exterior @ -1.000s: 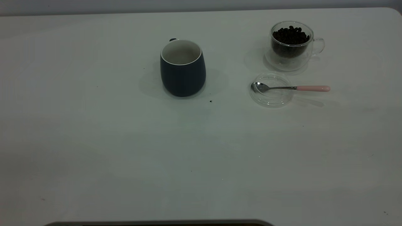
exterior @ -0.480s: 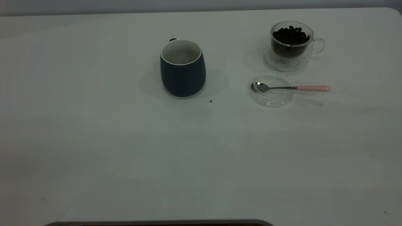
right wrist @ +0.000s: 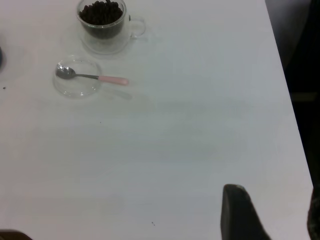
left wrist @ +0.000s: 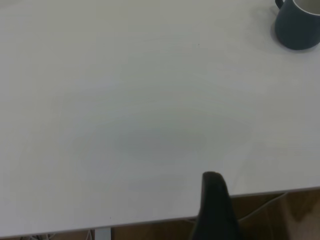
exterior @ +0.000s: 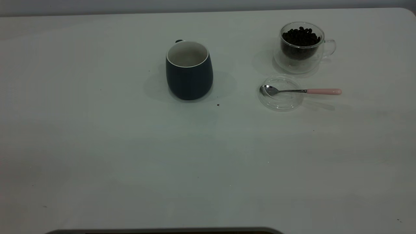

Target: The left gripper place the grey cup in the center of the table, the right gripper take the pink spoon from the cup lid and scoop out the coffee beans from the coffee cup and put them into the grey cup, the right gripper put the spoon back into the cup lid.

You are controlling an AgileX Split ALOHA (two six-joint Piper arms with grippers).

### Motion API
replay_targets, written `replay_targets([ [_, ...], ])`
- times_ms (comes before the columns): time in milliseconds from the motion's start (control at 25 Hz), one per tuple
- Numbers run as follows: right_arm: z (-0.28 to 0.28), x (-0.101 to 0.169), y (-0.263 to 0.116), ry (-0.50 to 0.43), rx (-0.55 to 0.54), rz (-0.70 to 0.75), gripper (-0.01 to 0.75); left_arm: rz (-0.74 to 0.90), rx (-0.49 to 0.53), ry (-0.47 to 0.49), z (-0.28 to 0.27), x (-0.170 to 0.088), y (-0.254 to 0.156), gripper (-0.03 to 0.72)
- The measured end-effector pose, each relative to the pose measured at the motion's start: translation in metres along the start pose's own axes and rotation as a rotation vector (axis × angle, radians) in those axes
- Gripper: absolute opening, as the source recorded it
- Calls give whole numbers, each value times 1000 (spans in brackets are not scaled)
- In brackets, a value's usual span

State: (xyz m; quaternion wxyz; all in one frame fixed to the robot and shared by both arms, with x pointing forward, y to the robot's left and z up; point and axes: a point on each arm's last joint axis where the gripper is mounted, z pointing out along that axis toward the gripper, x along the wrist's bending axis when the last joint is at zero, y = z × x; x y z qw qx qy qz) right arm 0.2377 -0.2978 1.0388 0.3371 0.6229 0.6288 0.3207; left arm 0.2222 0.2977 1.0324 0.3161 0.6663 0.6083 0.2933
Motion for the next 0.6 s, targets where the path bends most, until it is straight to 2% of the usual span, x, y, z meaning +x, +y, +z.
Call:
replay_targets([
  [600, 0, 0, 0, -1, 0, 1, 288, 0, 0, 0, 0, 0, 0, 586],
])
